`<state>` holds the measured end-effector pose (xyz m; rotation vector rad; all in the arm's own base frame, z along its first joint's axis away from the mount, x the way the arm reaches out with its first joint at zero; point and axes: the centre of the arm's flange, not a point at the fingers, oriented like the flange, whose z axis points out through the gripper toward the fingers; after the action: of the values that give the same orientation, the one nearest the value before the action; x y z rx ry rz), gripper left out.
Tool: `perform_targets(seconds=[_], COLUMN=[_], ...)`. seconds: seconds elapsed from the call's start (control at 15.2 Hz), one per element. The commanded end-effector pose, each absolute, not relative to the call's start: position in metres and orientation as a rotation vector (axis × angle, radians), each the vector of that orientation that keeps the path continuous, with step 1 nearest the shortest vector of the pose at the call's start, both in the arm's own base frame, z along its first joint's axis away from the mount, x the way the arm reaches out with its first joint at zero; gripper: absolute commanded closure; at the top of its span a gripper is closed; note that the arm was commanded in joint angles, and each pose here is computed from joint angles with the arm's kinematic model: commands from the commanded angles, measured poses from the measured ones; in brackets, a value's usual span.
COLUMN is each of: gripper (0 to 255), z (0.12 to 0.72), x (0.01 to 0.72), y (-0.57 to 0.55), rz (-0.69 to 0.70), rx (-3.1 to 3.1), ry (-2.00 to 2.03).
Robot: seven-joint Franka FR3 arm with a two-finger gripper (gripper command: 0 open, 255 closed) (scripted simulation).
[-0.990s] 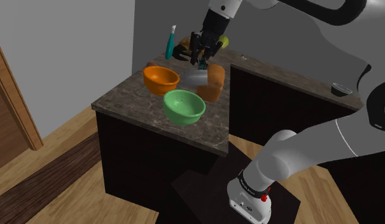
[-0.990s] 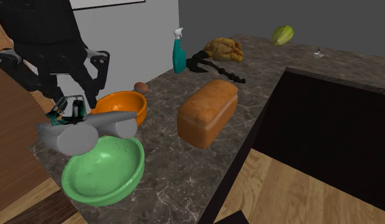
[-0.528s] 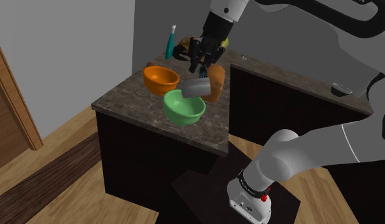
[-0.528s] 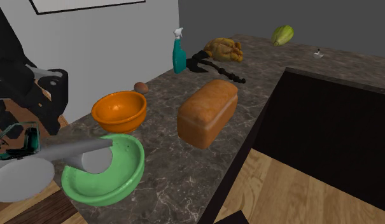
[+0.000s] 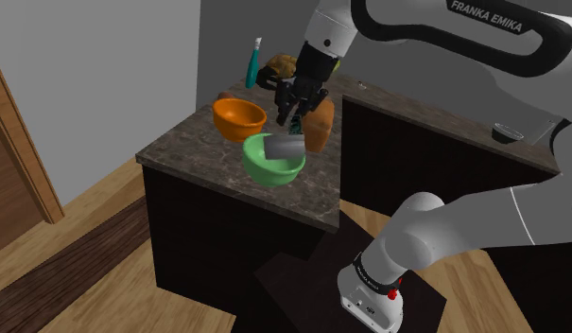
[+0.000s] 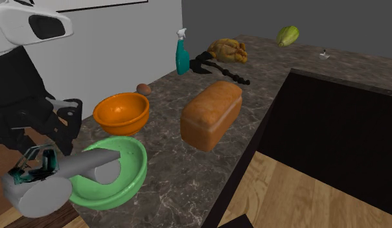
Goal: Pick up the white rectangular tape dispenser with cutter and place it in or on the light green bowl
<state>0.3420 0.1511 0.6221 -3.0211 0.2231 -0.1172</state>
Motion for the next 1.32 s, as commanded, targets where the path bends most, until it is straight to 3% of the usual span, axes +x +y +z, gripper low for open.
perform_targets(seconds=[0.0, 0.53, 1.06, 1.12, 1.25], gripper=[255, 255, 255, 0, 0], z=[0.612, 0.567, 0.567, 0.568, 0.567], x=[0.342, 0.342, 0.342, 0.342, 0.342], y=[0.152, 0.152, 0.152, 0.151, 0.151], rz=[-0.119, -0.119, -0.119, -0.119, -0.119], rx=[-3.021, -3.021, -3.021, -3.021, -3.021], ry=[0.223, 0.223, 0.223, 0.223, 0.223])
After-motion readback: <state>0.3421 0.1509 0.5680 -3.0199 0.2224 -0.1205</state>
